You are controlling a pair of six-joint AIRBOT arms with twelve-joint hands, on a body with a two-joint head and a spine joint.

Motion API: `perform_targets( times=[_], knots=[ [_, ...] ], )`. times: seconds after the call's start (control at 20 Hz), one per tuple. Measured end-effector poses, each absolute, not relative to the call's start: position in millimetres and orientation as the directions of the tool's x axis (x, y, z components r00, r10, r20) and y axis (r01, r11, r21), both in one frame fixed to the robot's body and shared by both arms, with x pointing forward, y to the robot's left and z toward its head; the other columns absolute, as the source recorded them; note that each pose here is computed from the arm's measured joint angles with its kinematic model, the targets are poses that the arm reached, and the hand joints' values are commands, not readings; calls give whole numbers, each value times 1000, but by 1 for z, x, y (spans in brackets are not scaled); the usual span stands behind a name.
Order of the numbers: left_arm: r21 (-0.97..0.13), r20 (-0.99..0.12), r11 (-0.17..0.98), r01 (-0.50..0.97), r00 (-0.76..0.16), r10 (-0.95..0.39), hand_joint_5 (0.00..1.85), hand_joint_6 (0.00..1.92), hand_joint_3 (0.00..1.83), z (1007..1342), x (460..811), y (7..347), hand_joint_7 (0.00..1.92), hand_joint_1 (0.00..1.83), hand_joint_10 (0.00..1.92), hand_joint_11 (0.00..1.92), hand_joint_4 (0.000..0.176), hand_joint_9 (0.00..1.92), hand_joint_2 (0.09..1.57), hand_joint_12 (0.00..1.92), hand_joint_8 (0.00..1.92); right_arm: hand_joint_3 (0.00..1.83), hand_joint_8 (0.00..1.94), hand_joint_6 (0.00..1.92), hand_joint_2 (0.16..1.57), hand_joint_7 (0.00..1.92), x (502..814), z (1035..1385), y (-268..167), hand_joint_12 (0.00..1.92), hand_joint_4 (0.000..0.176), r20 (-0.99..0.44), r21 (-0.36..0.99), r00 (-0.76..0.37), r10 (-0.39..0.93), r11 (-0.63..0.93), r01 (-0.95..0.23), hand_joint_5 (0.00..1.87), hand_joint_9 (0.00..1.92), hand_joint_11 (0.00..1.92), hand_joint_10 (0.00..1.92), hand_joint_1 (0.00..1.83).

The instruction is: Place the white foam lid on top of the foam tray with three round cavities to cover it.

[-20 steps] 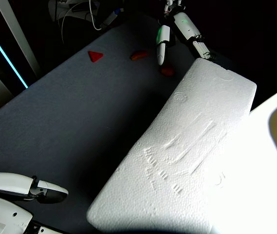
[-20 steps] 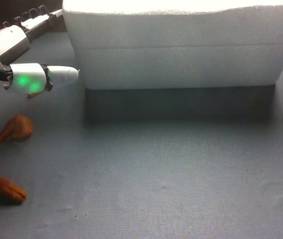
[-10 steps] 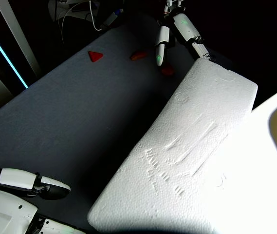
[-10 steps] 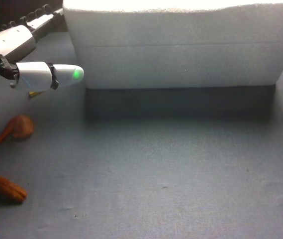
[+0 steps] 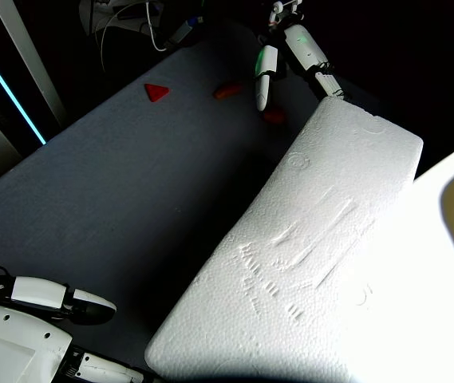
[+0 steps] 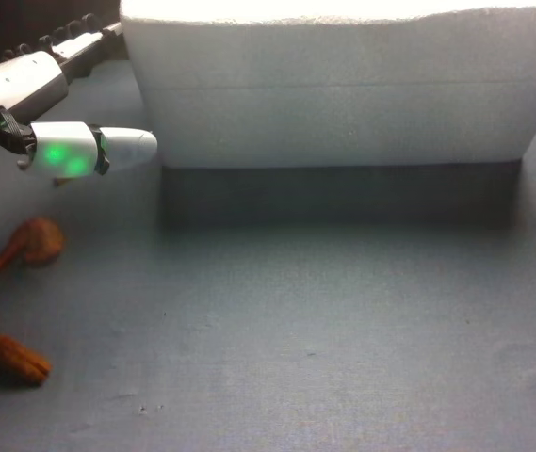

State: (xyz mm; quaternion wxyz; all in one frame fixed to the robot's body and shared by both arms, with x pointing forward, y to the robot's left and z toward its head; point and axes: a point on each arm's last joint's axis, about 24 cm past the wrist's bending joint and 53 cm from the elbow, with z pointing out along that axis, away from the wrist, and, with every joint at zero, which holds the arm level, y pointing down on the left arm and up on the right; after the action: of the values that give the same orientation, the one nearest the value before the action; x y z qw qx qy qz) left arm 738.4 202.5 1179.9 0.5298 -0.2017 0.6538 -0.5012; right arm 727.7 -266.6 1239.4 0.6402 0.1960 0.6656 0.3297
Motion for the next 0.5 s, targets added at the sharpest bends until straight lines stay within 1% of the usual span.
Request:
perform_targets(
  times=[0.1,0.15,0.2,0.3,0.4,0.45,0.5],
  knots=[
    [-868,-494,424,259,-360,-792,0,0,0,1175,737,205,0,445,0,0,33,0,1059,523,0,0,0,0,1210,0,727,1240,-271,0,0,-725,688,-98,682,709,-157,0,0,0,0,524],
    [-868,-494,427,252,-361,-791,0,0,0,1173,737,206,0,455,0,0,29,0,1063,563,0,0,0,0,1208,0,727,1241,-273,0,0,-728,685,-94,679,712,-155,0,0,0,0,519],
    [-869,-493,431,244,-359,-792,0,0,0,1171,736,209,0,462,0,0,25,0,1062,569,0,0,0,0,1201,0,727,1242,-275,0,0,-728,684,-88,680,713,-154,0,0,0,0,569],
    [-868,-495,432,245,-351,-795,0,0,1,1173,735,214,0,467,0,0,32,0,1067,528,0,0,0,0,1209,0,724,1243,-277,0,0,-731,681,-84,678,715,-155,0,0,0,0,567],
    [-869,-491,427,249,-341,-801,0,0,1,1176,736,217,0,458,0,0,28,0,1073,443,0,1,0,0,1214,0,724,1244,-278,0,0,-732,679,-79,676,717,-156,0,0,0,0,576],
    [-870,-490,424,251,-340,-803,0,0,1,1177,735,217,0,449,0,0,33,0,1077,361,0,1,0,0,1214,0,724,1245,-279,0,0,-734,677,-76,675,719,-157,0,0,0,0,564],
    [-869,-490,423,256,-341,-802,0,0,0,1177,735,216,0,453,0,0,32,0,1075,344,0,0,0,0,1213,0,723,1246,-279,0,0,-734,676,-72,675,719,-160,0,0,0,0,584]
  ],
)
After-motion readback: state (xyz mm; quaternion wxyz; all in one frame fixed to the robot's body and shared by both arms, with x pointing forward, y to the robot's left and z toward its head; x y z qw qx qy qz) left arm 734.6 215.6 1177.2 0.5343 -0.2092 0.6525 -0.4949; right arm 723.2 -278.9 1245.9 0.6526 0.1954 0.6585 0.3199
